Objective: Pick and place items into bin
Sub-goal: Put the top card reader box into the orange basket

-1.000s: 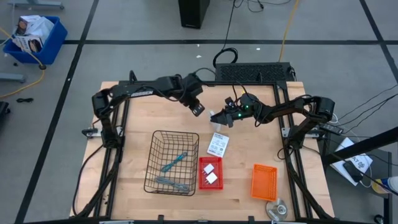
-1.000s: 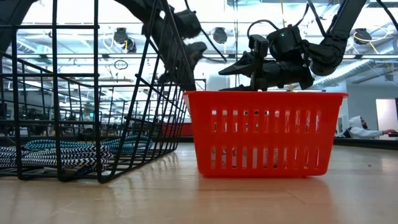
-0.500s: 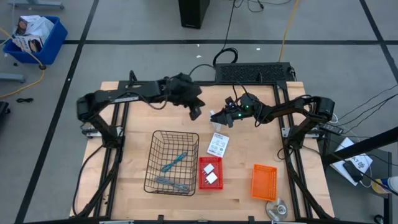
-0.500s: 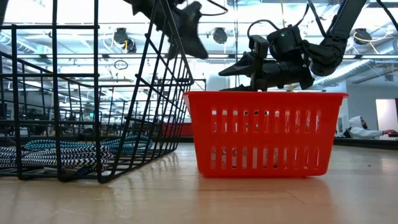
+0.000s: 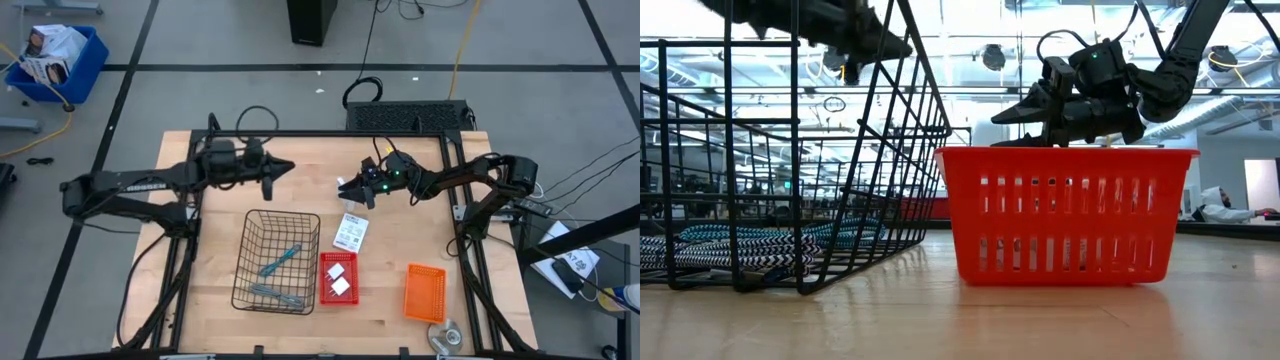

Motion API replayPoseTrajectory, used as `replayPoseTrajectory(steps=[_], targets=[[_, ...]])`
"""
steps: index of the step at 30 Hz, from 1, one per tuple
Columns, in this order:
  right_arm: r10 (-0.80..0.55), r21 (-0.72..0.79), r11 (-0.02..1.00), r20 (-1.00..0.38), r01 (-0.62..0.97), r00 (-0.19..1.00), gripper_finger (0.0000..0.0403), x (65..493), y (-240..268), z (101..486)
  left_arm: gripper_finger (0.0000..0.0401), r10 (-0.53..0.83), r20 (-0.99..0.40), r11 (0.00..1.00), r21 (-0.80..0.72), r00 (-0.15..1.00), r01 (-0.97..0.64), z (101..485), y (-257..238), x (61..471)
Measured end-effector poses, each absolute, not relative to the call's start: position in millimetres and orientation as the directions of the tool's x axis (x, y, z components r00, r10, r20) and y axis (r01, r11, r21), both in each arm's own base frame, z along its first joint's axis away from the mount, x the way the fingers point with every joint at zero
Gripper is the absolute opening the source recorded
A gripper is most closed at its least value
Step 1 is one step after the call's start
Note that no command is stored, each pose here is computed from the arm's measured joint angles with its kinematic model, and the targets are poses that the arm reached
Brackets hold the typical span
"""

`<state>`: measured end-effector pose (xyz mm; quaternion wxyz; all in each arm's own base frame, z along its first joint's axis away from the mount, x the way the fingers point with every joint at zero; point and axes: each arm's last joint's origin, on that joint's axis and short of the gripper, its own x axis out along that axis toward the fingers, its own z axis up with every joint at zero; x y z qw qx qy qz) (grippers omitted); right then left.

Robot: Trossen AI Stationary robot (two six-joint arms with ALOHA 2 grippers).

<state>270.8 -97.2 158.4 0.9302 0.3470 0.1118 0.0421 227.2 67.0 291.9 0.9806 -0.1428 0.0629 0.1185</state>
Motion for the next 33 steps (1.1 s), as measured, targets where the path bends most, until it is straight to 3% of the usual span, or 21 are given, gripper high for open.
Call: replayPoseTrajectory(steps=[23,29,33], targets=[[0.16,0.605,0.792,-0.074,-0.083,0.984,0.021,272.3,-97.2,169.2,0.0026,0.226,-0.169,0.92,-0.287,0.959,-0.267,279.5,54.5,216.4],[0.133,0.481,0.876,-0.149,-0.046,0.98,0.021,275.3,-91.4,164.0,0.0026,0.219,-0.169,0.921,-0.288,0.961,-0.26,279.5,52.5,216.9],[0.122,0.445,0.894,-0.116,-0.058,0.986,0.021,275.0,-86.8,173.8,0.0026,0.219,-0.17,0.921,-0.29,0.961,-0.261,279.5,52.6,216.9]])
